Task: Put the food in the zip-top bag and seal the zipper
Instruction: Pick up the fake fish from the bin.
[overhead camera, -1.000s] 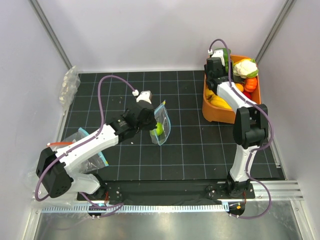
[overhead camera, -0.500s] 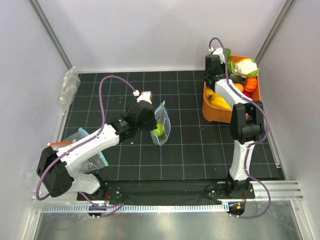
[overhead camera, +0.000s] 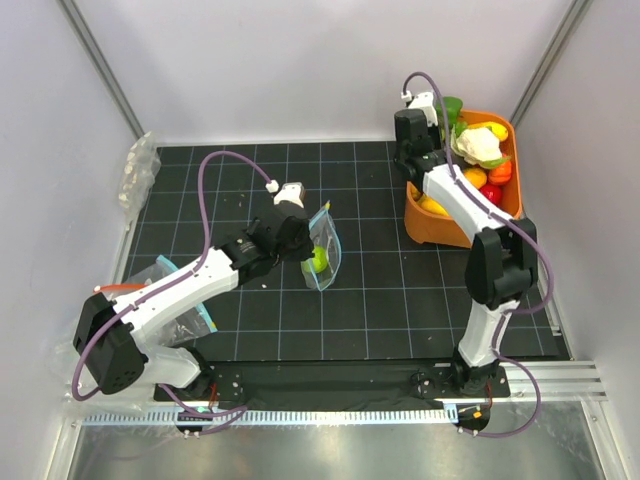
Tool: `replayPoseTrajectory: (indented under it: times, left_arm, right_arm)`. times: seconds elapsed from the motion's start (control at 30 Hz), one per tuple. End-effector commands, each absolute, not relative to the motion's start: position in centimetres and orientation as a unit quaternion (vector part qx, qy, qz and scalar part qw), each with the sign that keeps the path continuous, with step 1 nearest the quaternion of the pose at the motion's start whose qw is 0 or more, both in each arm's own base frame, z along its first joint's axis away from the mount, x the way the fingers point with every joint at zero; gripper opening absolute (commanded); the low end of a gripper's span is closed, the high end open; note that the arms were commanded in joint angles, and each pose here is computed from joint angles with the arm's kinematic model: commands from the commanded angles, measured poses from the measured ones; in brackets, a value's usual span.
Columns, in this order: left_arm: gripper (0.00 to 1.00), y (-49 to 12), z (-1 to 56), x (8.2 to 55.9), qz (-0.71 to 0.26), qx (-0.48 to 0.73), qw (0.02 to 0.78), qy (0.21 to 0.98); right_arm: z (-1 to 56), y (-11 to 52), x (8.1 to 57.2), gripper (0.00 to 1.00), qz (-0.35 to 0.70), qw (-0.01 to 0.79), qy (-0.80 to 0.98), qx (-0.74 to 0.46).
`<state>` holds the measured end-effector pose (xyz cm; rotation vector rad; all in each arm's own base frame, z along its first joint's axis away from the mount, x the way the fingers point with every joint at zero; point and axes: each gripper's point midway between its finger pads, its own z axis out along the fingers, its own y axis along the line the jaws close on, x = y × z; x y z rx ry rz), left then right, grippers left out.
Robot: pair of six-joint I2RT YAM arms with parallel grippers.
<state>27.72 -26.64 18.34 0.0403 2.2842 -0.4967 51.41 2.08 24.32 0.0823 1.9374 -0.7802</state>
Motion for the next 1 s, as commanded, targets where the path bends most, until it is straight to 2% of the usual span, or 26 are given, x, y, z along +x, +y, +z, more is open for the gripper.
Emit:
replayPoseTrajectory:
  times: [0.0,0.17,0.43,0.6,0.83,0.9,0.97]
  left_arm:
    - [0.00,-26.5,19.8,28.4,-0.200,0.008,0.413,0.889]
    - [0.01,-26.2,19.8,28.5,-0.193,0.008,0.416,0.889]
    - [0.00,-26.1,19.8,28.7,-0.186,0.008,0.419,0.889]
    - [0.00,-26.1,19.7,28.7,-0.184,0.011,0.418,0.889]
    - [0.00,-26.4,19.3,28.8,-0.187,0.012,0.412,0.892]
    - [0.00,-26.5,19.3,28.8,-0.189,0.012,0.412,0.891]
    - [0.00,-26.5,19.4,28.7,-0.191,0.012,0.413,0.890]
  right_arm:
    - [31.1,2.8,48.8,0.01,-0.289,0.557,0.775,0.078]
    - [32.3,3.5,46.3,0.01,-0.237,0.564,0.785,0.098]
    - [35.7,6.7,41.6,0.01,-0.042,0.617,0.776,0.126]
    - [34.2,9.4,38.4,0.01,0.070,0.619,0.772,0.122]
    - [29.4,14.4,33.4,0.01,0.238,0.580,0.776,0.075]
    - [31.3,16.7,31.6,0.01,0.320,0.577,0.749,0.051]
    - [32.1,17.8,30.0,0.01,0.345,0.574,0.742,0.029]
